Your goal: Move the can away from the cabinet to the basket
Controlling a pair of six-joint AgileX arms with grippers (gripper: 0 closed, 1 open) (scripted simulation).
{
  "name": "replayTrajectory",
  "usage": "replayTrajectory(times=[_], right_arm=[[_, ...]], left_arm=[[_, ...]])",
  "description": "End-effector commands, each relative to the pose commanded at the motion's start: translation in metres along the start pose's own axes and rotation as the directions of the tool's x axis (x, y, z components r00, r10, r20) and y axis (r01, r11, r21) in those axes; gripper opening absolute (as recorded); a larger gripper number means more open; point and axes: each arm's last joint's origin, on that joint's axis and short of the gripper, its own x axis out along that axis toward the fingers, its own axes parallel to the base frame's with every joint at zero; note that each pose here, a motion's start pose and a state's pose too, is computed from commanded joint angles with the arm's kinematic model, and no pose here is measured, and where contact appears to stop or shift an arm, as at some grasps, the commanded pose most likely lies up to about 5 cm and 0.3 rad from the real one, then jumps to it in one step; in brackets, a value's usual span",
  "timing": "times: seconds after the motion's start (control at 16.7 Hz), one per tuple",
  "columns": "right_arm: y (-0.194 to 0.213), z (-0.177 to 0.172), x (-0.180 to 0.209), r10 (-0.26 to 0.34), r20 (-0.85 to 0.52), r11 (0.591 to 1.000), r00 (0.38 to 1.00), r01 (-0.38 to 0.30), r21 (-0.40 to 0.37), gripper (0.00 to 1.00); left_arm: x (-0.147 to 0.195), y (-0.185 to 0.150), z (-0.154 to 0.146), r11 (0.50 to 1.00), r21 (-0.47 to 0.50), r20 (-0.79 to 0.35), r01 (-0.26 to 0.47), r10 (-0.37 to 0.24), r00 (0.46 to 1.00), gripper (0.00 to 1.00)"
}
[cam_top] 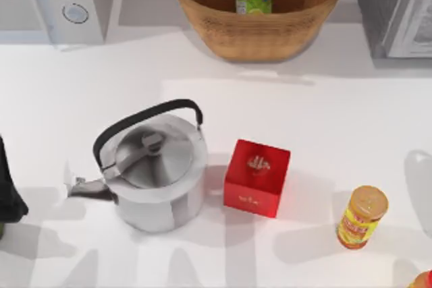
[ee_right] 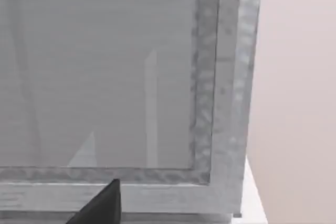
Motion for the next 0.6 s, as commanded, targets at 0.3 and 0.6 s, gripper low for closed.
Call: replayTrajectory(times=[0.3,0.6], right_arm=[[-0.04,0.072,0.018,-0.004,-0.012,1.0,1.0,0.004,0.021,1.0],[-0.047,0.181,0.021,-0.008,-0.018,0.999,1.0,0.009,0.03,1.0]], left_arm=[[0.0,0.0,0.0,1.0,0.0,0.0,0.0,0.0,1.0,1.0],[0.0,0.0,0.0,1.0,0.0,0.0,0.0,0.0,1.0,1.0]])
